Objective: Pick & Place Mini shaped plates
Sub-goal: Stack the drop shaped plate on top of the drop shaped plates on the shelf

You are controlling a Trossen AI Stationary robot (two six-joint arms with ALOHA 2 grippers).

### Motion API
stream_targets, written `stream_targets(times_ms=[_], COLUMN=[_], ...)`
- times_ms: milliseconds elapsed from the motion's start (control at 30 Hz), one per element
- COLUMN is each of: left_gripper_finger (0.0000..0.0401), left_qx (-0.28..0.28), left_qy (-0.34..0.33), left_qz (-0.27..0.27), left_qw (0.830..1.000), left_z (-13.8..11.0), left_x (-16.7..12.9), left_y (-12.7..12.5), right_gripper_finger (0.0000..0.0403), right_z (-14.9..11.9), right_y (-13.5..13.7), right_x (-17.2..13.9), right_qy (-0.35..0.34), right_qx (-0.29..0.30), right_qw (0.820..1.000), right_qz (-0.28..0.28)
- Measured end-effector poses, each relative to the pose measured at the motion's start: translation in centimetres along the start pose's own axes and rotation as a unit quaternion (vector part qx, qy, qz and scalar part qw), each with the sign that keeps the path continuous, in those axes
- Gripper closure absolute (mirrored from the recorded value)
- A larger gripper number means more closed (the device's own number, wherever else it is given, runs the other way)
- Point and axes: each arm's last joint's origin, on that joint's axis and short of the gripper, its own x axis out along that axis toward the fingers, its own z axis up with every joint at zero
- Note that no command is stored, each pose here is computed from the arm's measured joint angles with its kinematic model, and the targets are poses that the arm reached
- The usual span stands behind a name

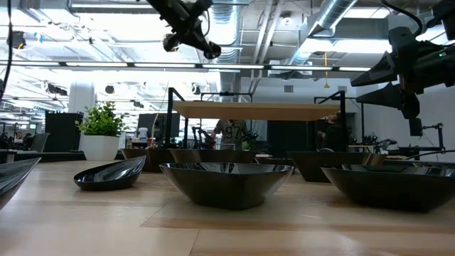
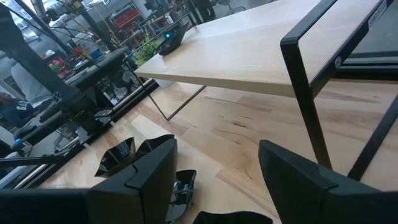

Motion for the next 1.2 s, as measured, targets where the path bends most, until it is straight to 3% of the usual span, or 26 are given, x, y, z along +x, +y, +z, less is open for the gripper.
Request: stream_targets(times_ms=[200,567,1200], left_gripper_finger=[0.0398,0.0398,0.0398], left_qx=[0.0,-0.037,-0.029], left_qy=[0.034,0.106,0.181], left_qz=[0.024,0.0,-0.012], left_qw=[0.999,0.994,0.983], left_z=[0.8,0.0,-1.7], left_x=[1.8,5.5,7.9], left_y=[1.7,5.3,6.7], right_gripper_finger=[0.0182,0.0182,0.0182], right_z=[0.0,0.0,0.0], right_y=[0.0,0.0,0.0], right_x=[0.0,0.0,0.0], right_qy=[0.0,0.0,0.0], right_qx=[0.0,0.0,0.0], right_qw=[1.0,1.0,1.0], right_qz=[0.0,0.0,0.0])
